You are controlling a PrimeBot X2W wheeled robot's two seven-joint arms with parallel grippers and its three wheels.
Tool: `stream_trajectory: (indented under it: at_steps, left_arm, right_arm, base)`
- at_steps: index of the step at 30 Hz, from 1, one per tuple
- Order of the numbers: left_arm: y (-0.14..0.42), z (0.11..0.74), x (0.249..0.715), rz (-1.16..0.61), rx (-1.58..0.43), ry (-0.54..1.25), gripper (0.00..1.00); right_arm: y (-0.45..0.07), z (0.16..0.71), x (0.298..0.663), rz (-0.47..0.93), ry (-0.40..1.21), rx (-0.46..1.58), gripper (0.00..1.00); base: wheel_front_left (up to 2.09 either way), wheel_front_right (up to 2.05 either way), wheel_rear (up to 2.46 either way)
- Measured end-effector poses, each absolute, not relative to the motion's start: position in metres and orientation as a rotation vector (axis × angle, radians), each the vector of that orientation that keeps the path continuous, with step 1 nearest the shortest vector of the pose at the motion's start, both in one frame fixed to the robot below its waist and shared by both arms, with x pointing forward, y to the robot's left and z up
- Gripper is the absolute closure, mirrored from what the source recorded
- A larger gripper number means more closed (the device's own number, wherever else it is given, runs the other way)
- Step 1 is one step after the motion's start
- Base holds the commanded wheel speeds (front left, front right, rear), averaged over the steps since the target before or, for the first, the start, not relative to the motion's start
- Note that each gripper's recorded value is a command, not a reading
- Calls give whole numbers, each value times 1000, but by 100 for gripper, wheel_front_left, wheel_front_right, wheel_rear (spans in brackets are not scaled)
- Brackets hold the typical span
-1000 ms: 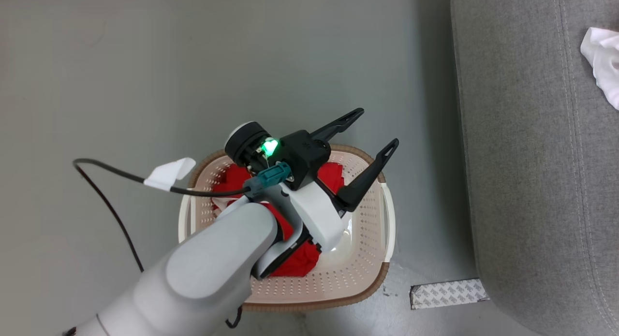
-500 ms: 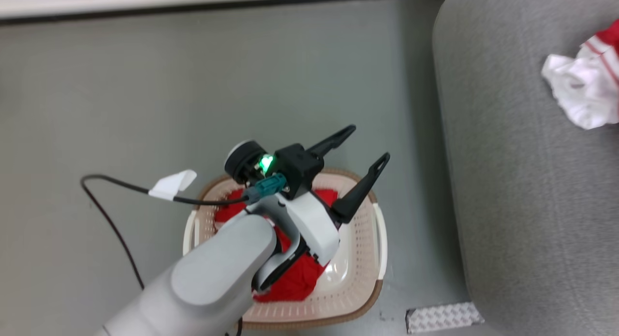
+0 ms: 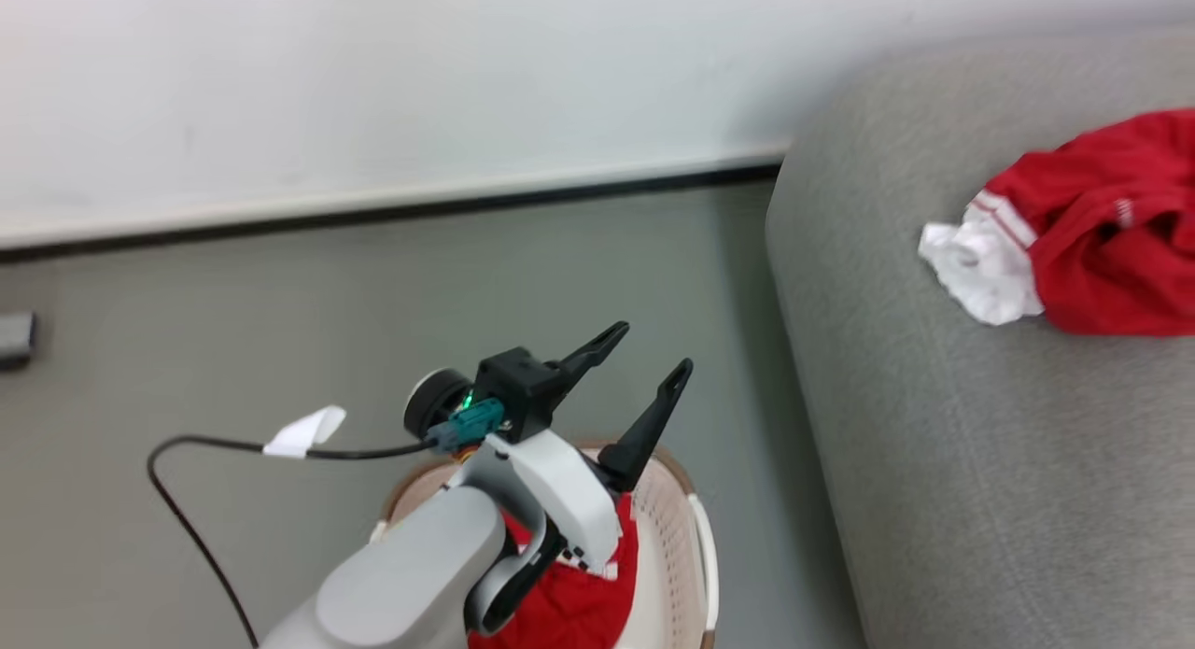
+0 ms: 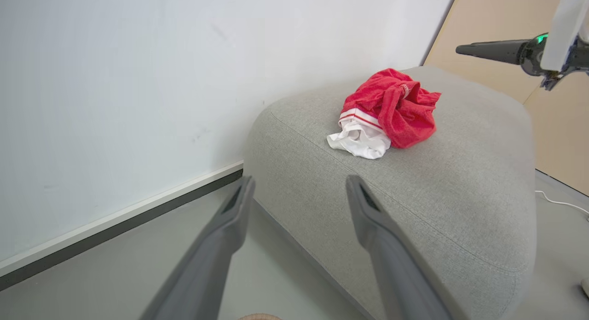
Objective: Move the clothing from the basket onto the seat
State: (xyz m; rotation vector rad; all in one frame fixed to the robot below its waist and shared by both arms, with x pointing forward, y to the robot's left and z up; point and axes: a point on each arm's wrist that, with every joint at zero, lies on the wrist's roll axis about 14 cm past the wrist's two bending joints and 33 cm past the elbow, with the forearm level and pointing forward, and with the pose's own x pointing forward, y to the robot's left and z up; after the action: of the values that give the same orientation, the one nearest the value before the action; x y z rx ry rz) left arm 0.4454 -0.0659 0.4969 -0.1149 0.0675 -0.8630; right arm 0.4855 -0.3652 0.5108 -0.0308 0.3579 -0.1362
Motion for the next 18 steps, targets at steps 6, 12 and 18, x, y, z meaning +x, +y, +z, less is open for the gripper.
stream_trajectory:
  at_steps: [6,12,18]
  left_arm:
    - [-55,525,432,-816,-114,10,0]
    - [-32,546,424,-734,-108,-41,0]
    - [8,556,424,-600,-92,-74,0]
  right_arm:
    - [-336,565,471,-41,156,-27,0]
    - [-304,609,455,40,-32,-8,0]
    - [-261,617,441,136,-142,26,0]
  base:
    - [0,0,0]
    - [0,0,0]
    - [0,0,0]
